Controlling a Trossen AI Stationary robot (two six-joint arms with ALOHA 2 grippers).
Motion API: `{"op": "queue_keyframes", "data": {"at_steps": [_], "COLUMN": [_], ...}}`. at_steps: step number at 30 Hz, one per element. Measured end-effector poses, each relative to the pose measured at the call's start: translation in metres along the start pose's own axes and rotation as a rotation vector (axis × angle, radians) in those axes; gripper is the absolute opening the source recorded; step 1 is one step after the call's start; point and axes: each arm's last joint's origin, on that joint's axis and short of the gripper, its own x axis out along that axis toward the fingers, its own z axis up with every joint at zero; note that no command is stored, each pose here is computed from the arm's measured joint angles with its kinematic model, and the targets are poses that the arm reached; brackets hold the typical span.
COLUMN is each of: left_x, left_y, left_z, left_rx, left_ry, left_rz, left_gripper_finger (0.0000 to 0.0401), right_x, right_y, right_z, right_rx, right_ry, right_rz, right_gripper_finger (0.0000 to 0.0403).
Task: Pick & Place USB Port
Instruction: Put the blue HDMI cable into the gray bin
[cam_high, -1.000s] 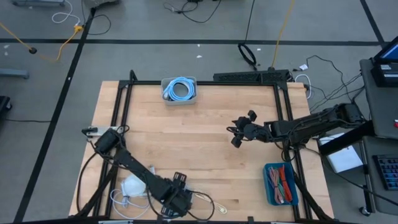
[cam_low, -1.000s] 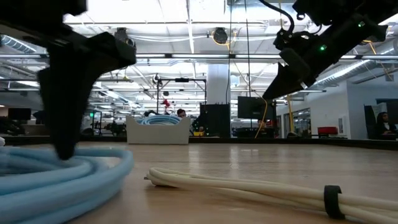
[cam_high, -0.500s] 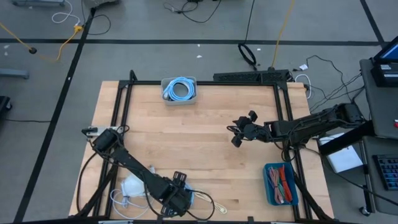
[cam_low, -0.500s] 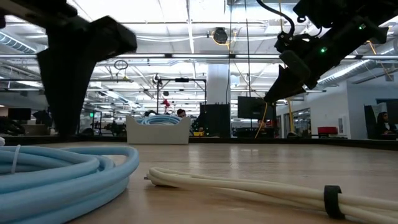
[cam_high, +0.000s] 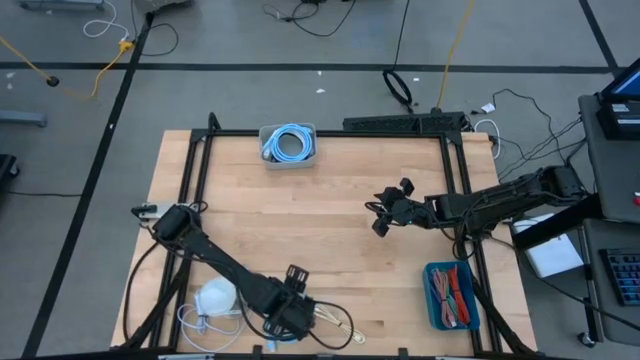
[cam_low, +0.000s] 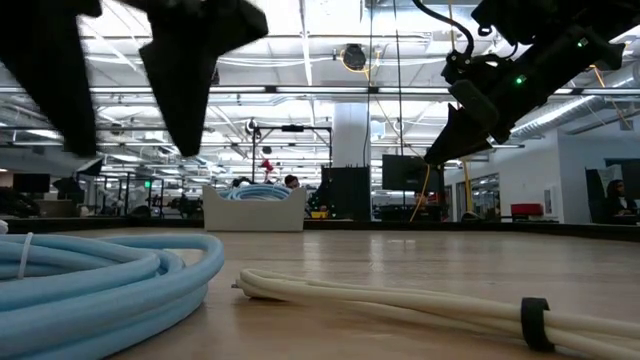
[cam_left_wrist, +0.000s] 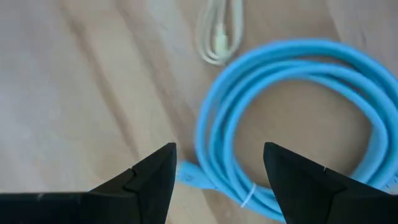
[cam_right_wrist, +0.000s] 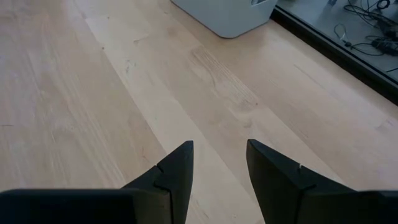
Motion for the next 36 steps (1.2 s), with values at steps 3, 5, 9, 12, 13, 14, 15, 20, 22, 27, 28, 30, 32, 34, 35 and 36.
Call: {"op": "queue_keyframes", "data": {"at_steps": [3,5,9,12,13,14,15,20,22,27,28,30,32,34,35,36], "left_x": [0.009,0.013,0.018,0.019,0.019,0.020,0.020,0.020,0.020,0.025,0.027,0.033,0.041,0.046,0.048,0.050], "left_y": [-0.002,-0.002,-0.002,0.002,0.002,0.002,0.002,-0.002,-0.003,-0.005,-0.006,-0.007,-0.009,-0.010,-0.010,-0.011], "left_z": [-0.002,-0.004,-0.007,-0.007,-0.007,-0.007,-0.006,-0.001,0.000,0.002,0.002,0.003,0.002,0.002,0.002,0.001], "left_rx": [0.036,0.064,0.108,0.095,0.091,0.089,0.088,0.082,0.083,0.083,0.082,0.082,0.088,0.090,0.091,0.092], "left_ry": [0.053,0.083,0.128,0.131,0.131,0.132,0.130,0.071,0.060,0.058,0.062,0.066,0.088,0.104,0.109,0.118], "left_rz": [-0.017,-0.018,-0.008,-0.006,-0.006,-0.006,-0.007,-0.042,-0.046,-0.061,-0.064,-0.075,-0.080,-0.083,-0.084,-0.085], "left_gripper_finger": [0.0244,0.0244,0.0243,0.0243,0.0243,0.0243,0.0243,0.0243,0.0243,0.0243,0.0243,0.0243,0.0243,0.0243,0.0243,0.0243], "right_x": [0.000,0.000,0.000,0.000,0.000,0.000,0.000,0.000,0.000,0.000,0.000,0.000,0.000,0.000,0.000,0.000], "right_y": [0.000,0.000,0.000,0.000,0.000,0.000,0.000,0.000,0.000,0.000,0.000,0.000,-0.001,-0.001,-0.001,-0.001], "right_z": [0.000,0.000,0.000,-0.001,-0.001,-0.001,-0.001,-0.001,-0.001,-0.001,-0.001,-0.001,-0.002,-0.001,-0.002,-0.001], "right_rx": [-0.001,-0.001,-0.003,-0.003,-0.004,-0.004,-0.004,-0.004,-0.004,-0.005,-0.006,-0.006,-0.009,-0.008,-0.009,-0.008], "right_ry": [0.000,0.002,0.004,0.005,0.006,0.006,0.006,0.005,0.005,0.005,0.006,0.007,0.012,0.011,0.012,0.011], "right_rz": [0.000,-0.001,-0.002,-0.002,-0.003,-0.003,-0.003,-0.006,-0.006,-0.007,-0.007,-0.007,-0.009,-0.009,-0.010,-0.009], "right_gripper_finger": [0.0141,0.0141,0.0141,0.0141,0.0141,0.0141,0.0141,0.0141,0.0141,0.0141,0.0141,0.0141,0.0141,0.0141,0.0141,0.0141]}}
